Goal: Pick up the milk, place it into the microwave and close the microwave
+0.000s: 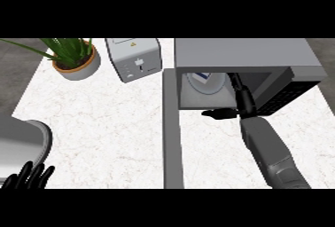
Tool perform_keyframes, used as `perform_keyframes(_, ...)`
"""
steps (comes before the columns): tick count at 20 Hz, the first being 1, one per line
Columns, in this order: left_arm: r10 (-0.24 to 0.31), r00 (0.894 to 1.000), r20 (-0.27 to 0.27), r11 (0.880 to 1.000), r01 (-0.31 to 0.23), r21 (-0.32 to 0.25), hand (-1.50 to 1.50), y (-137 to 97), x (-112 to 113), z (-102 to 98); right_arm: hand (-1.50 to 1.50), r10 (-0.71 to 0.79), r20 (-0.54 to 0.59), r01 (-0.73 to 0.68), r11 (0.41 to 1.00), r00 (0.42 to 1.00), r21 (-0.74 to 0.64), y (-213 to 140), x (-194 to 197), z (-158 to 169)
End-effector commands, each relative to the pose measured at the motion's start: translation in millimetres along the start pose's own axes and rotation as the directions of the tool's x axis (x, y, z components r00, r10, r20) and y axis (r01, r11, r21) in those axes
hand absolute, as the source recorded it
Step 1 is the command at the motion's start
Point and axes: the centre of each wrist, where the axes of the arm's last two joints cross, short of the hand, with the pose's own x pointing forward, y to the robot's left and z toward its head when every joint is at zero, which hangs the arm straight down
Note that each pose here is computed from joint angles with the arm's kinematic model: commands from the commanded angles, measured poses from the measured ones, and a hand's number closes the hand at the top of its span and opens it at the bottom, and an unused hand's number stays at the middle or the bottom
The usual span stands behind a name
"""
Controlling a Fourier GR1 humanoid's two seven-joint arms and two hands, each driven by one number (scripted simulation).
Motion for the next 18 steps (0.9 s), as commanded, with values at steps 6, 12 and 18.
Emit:
perform_keyframes(6,0.006,0.998,-0.066,0.995,-0.012,-0.097,1.5,-23.8,-15.8,-27.7,-1.5,-0.137,-0.044,0.138,0.99,0.99,0.028,2.8,-19.2,70.7)
perform_keyframes(12,-0.044,0.992,-0.119,0.979,0.019,-0.204,1.5,-46.7,-23.4,-65.6,-1.5,-0.132,0.017,0.132,0.991,0.991,0.016,-23.5,-4.3,102.2)
perform_keyframes(18,-0.132,0.984,-0.118,0.951,0.093,-0.294,1.5,-59.2,-31.8,-91.5,-1.5,-0.099,0.006,0.099,0.995,0.995,-0.028,-53.5,28.6,154.9)
